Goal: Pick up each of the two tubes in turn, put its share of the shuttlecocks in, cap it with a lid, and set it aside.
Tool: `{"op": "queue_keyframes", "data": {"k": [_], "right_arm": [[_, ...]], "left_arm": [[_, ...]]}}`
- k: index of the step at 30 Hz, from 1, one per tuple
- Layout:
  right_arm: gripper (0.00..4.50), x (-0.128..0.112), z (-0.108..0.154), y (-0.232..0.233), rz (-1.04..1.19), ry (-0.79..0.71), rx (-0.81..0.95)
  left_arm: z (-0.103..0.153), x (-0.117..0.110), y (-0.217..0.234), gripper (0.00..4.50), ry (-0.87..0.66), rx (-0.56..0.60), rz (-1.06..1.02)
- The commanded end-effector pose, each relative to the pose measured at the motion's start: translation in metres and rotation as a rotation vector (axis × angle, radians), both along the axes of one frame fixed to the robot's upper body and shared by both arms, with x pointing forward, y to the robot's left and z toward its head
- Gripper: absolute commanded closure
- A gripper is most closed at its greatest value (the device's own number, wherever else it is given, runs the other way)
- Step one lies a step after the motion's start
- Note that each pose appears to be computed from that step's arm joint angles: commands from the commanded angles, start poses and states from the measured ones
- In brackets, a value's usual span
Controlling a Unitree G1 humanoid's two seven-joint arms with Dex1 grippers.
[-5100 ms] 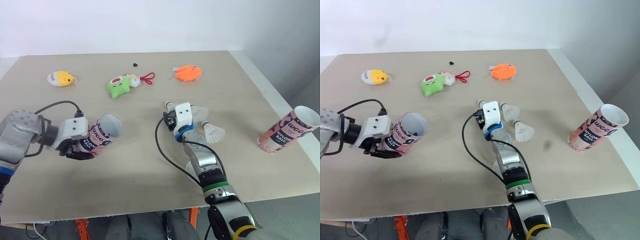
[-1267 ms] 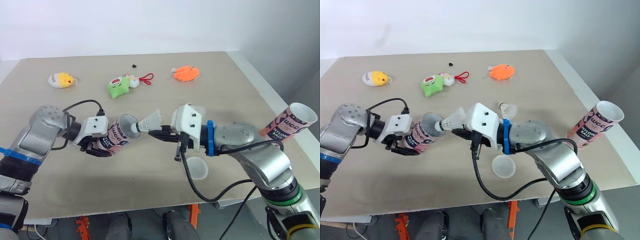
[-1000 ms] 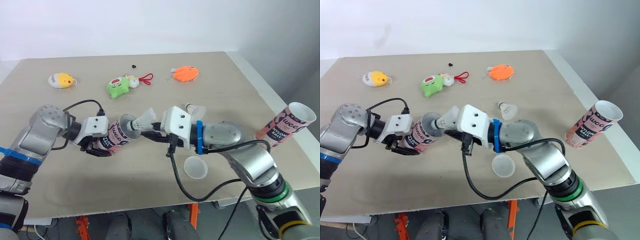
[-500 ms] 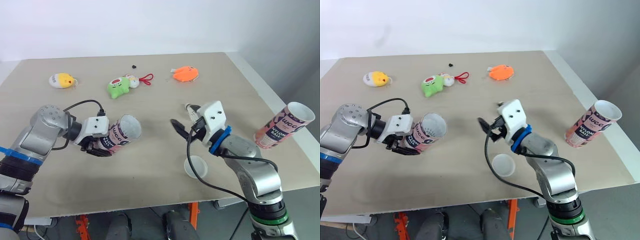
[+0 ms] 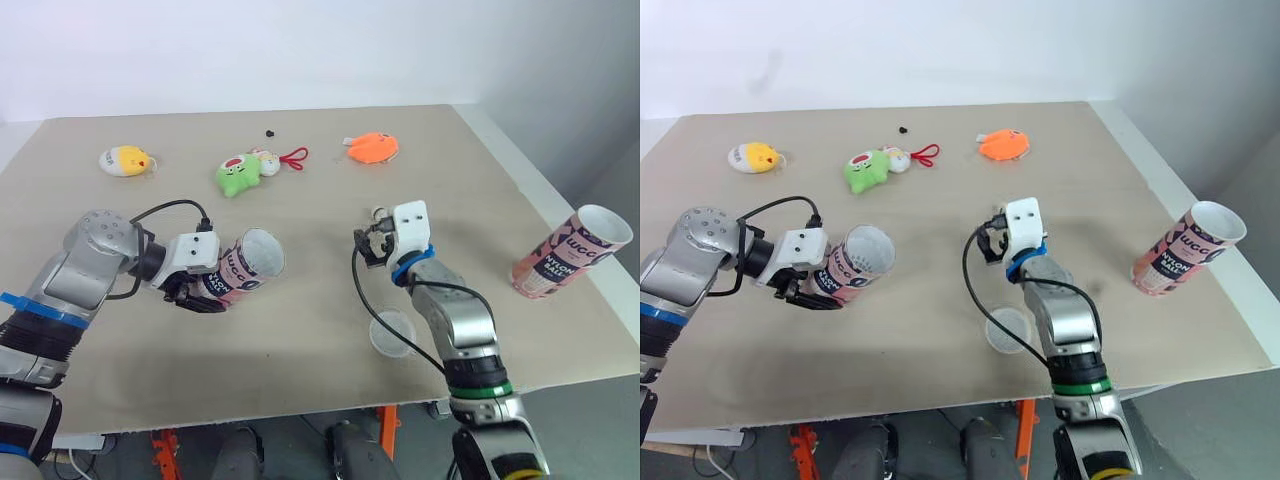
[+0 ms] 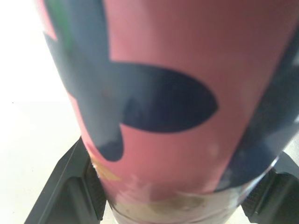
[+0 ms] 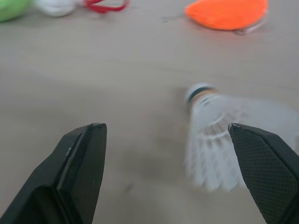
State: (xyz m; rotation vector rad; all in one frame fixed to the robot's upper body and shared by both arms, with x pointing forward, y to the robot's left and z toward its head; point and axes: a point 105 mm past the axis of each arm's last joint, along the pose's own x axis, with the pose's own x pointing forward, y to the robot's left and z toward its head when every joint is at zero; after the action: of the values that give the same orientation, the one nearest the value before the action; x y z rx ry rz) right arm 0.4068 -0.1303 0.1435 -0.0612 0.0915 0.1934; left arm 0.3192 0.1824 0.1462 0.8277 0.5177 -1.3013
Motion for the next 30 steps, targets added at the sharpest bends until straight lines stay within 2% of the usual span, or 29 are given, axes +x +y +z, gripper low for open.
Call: {"op": "queue_keyframes", "data": {"k": [1,6,7,8,9,11,14,16,18,20,22,30], "right_arm": [[0.86,0.012,0.018,-0.008,-0.048,-0.055,0.084],[3.26,0.017,0.018,-0.009,-0.047,-0.059,0.106],[3.9,0.017,0.018,-0.008,-0.045,-0.06,0.107],[4.26,0.017,0.018,-0.008,-0.041,-0.063,0.108],[4.41,0.016,0.019,-0.007,-0.032,-0.068,0.111],[4.41,0.012,0.027,-0.005,0.001,-0.099,0.112],[4.41,-0.011,0.077,0.023,0.256,-0.27,0.109],[4.41,-0.055,0.116,0.056,0.583,-0.396,0.069],[4.41,-0.096,0.133,0.076,0.834,-0.423,0.031],[4.41,-0.129,0.129,0.089,1.044,-0.351,-0.081],[4.41,-0.14,0.122,0.093,1.119,-0.3,-0.164],[4.41,-0.13,0.088,0.114,1.115,-0.273,-0.419]], "left_arm": [[0.007,0.0,-0.001,1.53,-0.021,-0.008,-0.002],[0.006,-0.003,0.001,1.53,-0.018,-0.01,0.009],[0.006,-0.003,0.002,1.53,-0.017,-0.01,0.01],[0.005,-0.003,0.002,1.53,-0.017,-0.01,0.012],[0.005,-0.003,0.002,1.53,-0.017,-0.011,0.013],[0.005,-0.003,0.002,1.53,-0.018,-0.013,0.015],[0.005,-0.003,0.002,1.53,-0.019,-0.016,0.018],[0.005,-0.004,0.002,1.53,-0.017,-0.016,0.018],[0.004,-0.004,0.003,1.53,-0.015,-0.015,0.019],[0.004,-0.004,0.003,1.53,-0.014,-0.014,0.018],[0.003,-0.004,0.003,1.53,-0.014,-0.015,0.017],[0.002,-0.004,0.001,1.53,-0.015,-0.019,0.019]]}}
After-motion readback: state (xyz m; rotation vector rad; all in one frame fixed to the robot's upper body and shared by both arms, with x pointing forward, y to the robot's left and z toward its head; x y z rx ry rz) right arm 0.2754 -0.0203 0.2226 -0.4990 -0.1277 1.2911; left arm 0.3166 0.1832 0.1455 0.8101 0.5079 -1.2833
